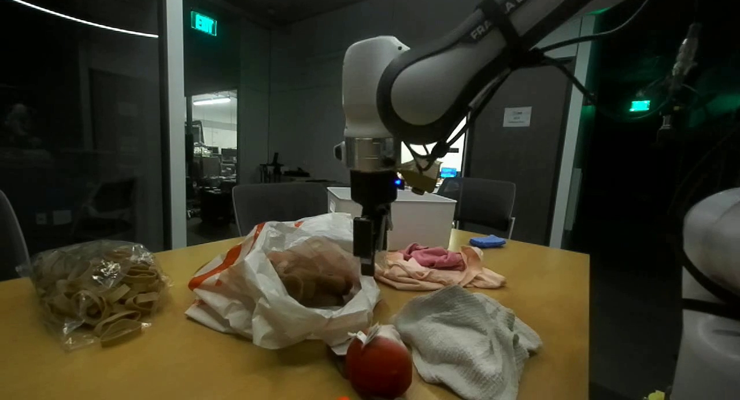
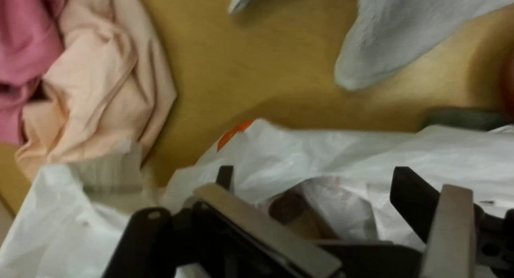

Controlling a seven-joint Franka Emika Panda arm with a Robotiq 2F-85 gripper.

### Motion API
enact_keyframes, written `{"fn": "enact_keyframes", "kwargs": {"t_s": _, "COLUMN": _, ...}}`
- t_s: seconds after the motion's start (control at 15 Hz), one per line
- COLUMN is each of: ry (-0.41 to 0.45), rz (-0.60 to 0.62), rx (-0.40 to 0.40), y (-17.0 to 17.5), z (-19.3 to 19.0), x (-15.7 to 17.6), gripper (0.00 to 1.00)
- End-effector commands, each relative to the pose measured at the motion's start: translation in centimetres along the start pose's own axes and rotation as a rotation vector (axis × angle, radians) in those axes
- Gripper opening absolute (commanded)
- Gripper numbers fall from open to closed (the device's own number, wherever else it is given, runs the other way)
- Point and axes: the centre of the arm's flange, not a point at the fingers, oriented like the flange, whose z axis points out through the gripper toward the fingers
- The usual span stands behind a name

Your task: Put the brown plush toy and towel in the plastic

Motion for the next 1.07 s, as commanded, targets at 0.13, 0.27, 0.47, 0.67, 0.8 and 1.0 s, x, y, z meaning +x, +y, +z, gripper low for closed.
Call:
{"fn": "enact_keyframes", "kwargs": {"t_s": 0.13, "ry": -0.077, "rz": 0.101, "rx": 0.227, "y": 1.9, "z": -3.7, "x": -10.8, "gripper": 1.0}}
{"fn": "enact_keyframes", "kwargs": {"t_s": 0.27, "ry": -0.101, "rz": 0.084, "rx": 0.248, "y": 1.6, "z": -4.3, "x": -13.5, "gripper": 1.0}}
{"fn": "enact_keyframes", "kwargs": {"t_s": 0.47, "ry": -0.121, "rz": 0.088, "rx": 0.237, "y": 1.6, "z": -3.1, "x": -11.5, "gripper": 1.0}}
{"fn": "enact_keyframes", "kwargs": {"t_s": 0.67, "ry": -0.114, "rz": 0.084, "rx": 0.253, "y": 1.3, "z": -3.0, "x": -12.5, "gripper": 1.0}}
{"fn": "enact_keyframes", "kwargs": {"t_s": 0.8, "ry": -0.121, "rz": 0.067, "rx": 0.282, "y": 0.7, "z": -1.8, "x": -13.7, "gripper": 1.0}}
{"fn": "enact_keyframes", "kwargs": {"t_s": 1.0, "ry": -0.107, "rz": 0.008, "rx": 0.328, "y": -0.5, "z": 0.1, "x": -15.5, "gripper": 1.0}}
